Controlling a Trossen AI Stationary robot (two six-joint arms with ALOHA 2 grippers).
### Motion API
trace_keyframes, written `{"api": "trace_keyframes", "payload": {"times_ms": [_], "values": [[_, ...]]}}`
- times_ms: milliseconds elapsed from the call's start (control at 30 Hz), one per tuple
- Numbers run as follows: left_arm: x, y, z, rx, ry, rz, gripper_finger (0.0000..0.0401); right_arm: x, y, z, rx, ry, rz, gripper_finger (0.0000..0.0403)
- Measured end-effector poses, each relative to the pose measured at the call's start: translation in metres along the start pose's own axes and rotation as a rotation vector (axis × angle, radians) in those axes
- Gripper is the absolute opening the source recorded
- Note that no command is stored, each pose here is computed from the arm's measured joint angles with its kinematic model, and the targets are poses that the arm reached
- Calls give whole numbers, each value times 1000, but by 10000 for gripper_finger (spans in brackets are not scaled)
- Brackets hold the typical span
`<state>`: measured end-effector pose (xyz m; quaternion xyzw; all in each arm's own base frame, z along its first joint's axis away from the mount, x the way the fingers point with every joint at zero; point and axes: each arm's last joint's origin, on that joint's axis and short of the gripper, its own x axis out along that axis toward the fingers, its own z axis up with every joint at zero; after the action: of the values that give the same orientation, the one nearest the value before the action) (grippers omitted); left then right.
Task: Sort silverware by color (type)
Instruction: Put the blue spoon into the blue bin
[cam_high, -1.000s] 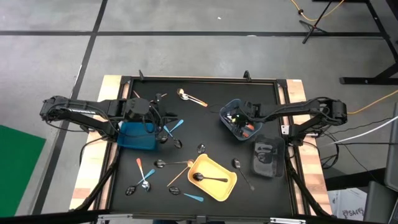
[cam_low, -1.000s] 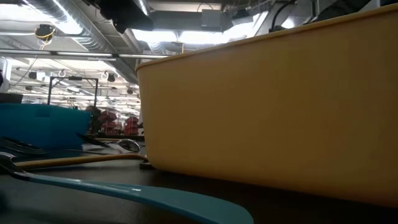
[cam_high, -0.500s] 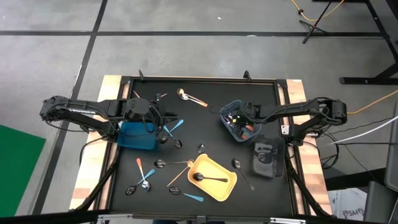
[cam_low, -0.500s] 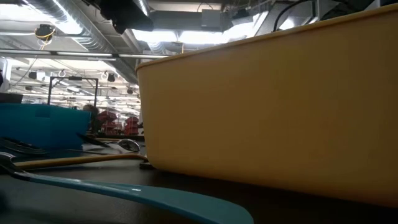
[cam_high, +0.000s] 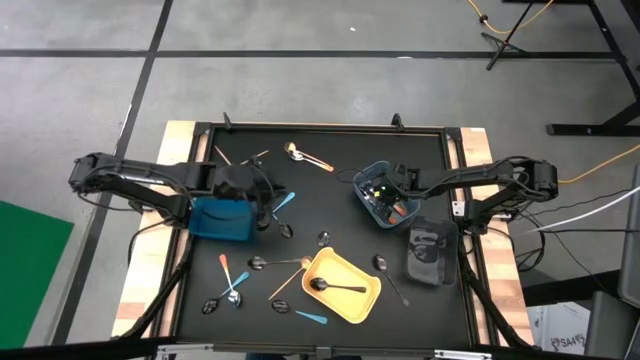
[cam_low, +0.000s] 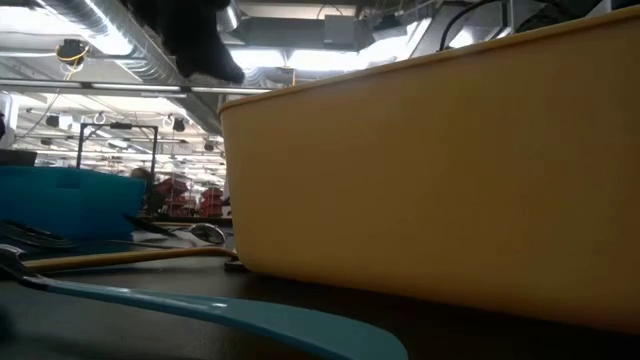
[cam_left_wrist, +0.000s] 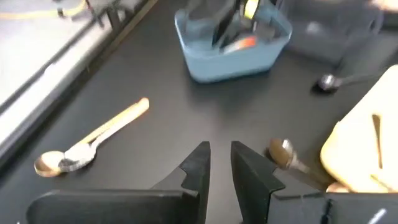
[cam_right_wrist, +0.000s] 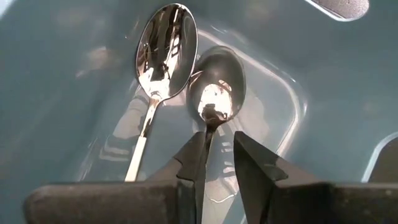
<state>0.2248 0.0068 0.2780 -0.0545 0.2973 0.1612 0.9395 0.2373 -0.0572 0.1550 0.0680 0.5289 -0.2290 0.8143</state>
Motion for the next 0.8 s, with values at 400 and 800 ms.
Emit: {"api": "trace_keyframes", "payload": {"times_ms": [400,800], "values": [[61,-2,-30,-21,298,92,59,0,0,0,0,1,1,72],[97,8,-61,-95,541,193,59,0,0,0,0,1,2,72]]}}
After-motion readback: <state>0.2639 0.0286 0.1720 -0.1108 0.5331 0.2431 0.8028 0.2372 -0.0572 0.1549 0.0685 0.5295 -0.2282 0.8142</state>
